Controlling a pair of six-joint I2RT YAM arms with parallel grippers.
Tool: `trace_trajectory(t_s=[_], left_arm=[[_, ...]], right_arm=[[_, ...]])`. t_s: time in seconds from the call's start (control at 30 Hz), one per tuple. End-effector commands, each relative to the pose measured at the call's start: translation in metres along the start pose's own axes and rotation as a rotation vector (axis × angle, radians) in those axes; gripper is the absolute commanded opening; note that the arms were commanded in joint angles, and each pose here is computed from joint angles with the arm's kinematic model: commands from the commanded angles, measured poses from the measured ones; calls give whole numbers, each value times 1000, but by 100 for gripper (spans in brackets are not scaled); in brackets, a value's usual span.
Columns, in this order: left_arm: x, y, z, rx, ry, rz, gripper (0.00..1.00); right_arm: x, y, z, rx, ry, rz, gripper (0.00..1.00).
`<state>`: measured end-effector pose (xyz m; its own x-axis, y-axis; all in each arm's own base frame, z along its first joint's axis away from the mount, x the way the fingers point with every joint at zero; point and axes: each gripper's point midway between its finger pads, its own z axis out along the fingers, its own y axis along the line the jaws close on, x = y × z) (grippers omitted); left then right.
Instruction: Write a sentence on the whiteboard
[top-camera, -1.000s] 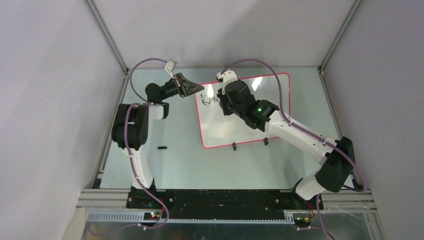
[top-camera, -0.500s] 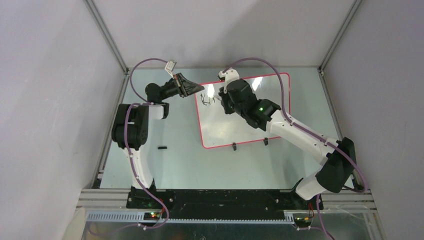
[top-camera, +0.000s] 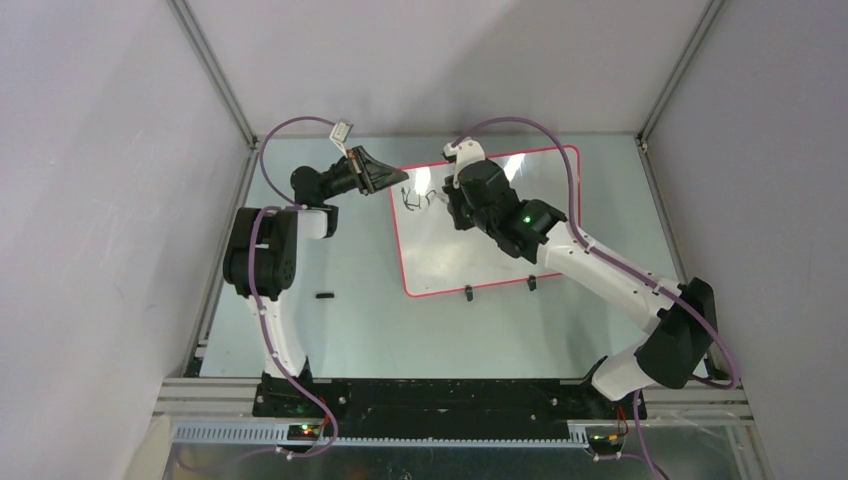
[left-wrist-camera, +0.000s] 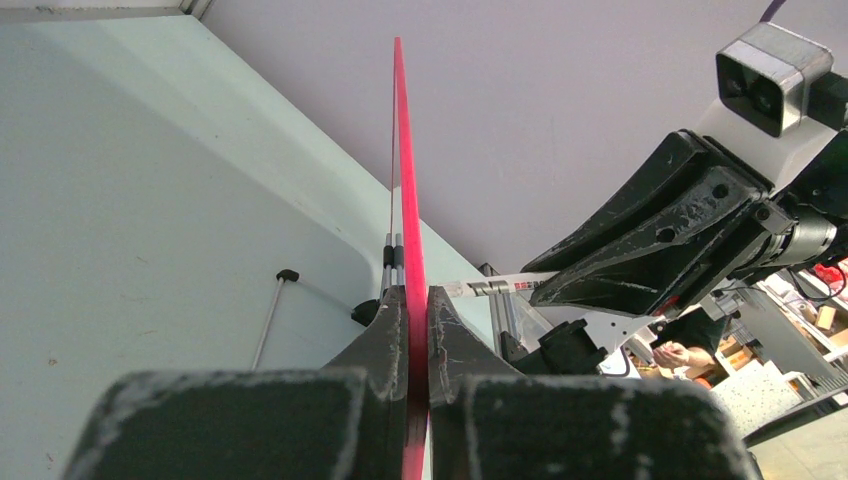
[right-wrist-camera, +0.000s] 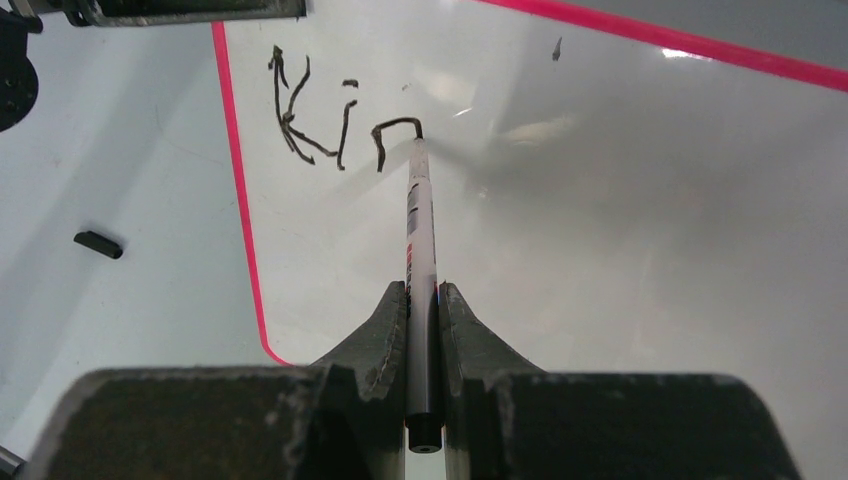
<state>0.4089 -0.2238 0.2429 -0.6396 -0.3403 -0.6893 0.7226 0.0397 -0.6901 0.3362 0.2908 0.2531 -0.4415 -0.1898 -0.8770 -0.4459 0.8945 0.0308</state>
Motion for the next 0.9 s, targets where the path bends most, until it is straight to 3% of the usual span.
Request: trace_trajectory(t_s=[0.0,0.3,0.87], left_arm=[[-5,-36,11,84,22,127,0],[-5,-37,11,85,22,128,0],[-5,-36,11,84,24,127,0]], right_arm=[[11,-8,-7,18,30,9,0],[19,-6,-12,17,48,1,0],[-27,-9,-33,4,-110,28,0]])
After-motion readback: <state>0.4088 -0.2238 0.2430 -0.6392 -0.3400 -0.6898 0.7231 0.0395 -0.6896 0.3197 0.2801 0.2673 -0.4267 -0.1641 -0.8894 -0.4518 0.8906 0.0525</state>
